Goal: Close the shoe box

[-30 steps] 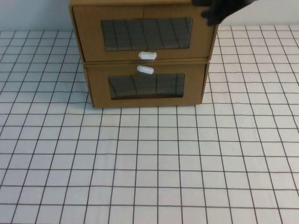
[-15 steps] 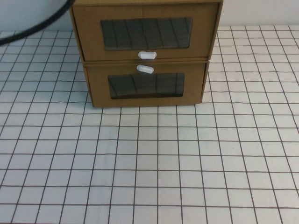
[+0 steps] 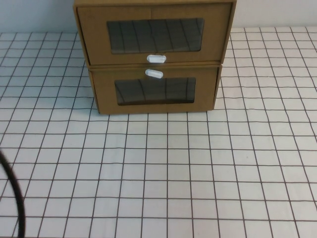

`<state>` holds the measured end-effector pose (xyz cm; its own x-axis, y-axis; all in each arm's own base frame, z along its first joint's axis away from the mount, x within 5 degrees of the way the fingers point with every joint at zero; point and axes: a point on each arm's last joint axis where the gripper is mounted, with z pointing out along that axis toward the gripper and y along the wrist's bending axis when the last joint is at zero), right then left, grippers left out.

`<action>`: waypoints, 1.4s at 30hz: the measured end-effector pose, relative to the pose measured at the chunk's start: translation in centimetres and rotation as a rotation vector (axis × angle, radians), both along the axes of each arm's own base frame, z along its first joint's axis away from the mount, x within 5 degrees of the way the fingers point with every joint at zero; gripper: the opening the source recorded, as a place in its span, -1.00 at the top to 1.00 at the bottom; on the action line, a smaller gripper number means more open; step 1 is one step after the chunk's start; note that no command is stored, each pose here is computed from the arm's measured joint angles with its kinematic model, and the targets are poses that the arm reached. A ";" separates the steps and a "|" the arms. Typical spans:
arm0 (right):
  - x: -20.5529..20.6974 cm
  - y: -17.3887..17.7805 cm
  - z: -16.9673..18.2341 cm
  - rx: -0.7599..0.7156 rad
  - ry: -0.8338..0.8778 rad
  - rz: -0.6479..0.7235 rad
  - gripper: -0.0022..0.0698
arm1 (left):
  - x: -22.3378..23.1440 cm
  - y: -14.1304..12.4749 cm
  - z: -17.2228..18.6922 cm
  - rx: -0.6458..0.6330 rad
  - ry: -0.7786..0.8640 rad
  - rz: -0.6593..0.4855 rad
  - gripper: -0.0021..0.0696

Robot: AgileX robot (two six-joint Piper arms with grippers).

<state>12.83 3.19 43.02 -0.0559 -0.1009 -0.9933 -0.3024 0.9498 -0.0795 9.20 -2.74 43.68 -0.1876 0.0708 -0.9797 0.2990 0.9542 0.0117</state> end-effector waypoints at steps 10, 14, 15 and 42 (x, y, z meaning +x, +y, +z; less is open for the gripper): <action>-6.4 -0.7 -6.6 0.025 -0.035 0.003 0.98 | -3.7 0.8 -9.2 -0.021 -0.048 0.038 0.96; -8.2 -0.9 -7.3 0.030 -0.089 0.003 0.98 | -3.4 0.8 -10.7 -0.025 -0.047 0.049 0.96; -8.4 -1.0 -7.2 0.031 -0.100 0.003 0.98 | -3.3 0.9 -10.7 -0.028 -0.058 0.054 0.96; -8.7 -0.9 -7.2 0.048 -0.109 0.010 0.98 | -3.2 1.0 -10.1 -0.043 -0.129 0.073 0.96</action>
<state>4.15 2.26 35.87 0.0533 -0.0534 -0.9972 -0.3036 0.9504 -0.0671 5.98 -1.70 33.60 -0.0630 0.0188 -0.9978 0.2279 0.9737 0.0040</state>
